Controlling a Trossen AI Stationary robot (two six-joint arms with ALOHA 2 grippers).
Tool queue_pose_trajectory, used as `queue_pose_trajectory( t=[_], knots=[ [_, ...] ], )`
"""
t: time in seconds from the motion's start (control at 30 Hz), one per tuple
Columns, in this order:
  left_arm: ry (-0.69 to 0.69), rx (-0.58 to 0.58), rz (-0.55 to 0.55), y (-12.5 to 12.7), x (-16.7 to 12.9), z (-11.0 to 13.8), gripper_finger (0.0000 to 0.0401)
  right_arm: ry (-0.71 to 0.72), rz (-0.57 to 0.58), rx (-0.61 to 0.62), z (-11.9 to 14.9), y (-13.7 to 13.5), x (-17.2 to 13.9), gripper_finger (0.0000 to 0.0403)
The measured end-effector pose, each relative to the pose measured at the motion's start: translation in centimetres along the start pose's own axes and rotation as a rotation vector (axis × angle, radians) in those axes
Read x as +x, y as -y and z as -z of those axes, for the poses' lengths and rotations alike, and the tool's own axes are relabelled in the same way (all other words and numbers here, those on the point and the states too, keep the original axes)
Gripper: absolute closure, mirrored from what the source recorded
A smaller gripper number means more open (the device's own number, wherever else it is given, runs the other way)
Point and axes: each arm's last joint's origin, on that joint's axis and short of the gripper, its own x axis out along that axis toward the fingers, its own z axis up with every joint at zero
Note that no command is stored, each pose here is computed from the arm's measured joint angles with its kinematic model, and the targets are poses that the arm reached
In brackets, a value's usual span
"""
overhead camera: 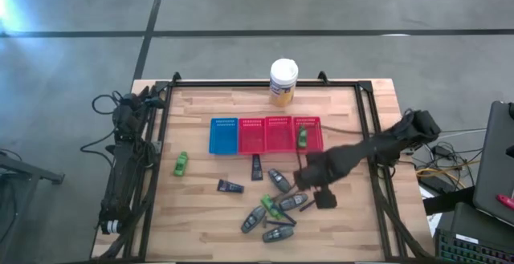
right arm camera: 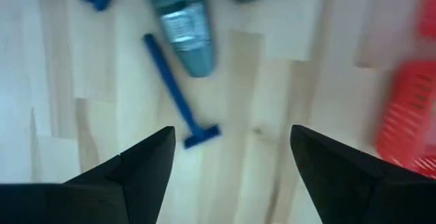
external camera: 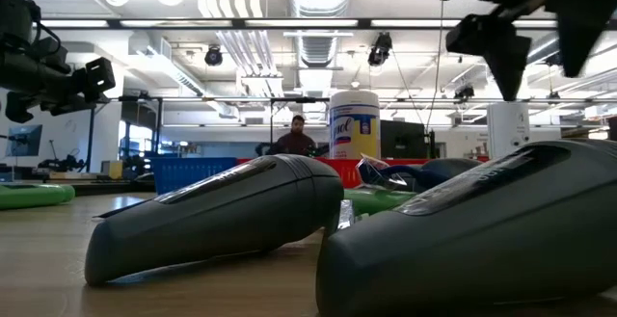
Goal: Pick & Place Travel size toiletries
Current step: Put the blue razor into the blue bin
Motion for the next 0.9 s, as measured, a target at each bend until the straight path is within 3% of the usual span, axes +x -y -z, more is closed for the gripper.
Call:
queue_pose_trajectory(
  t=[0.37,0.9],
  knots=[
    [0.000,0.000,0.000,0.0,0.0,0.0,0.0259,-0.154,0.003,-0.079,-0.3,-4.5,5.4,0.0153],
    [0.000,0.000,0.000,0.0,0.0,0.0,0.0259,-0.152,0.015,-0.070,0.8,-4.0,8.8,0.0213]
  ],
)
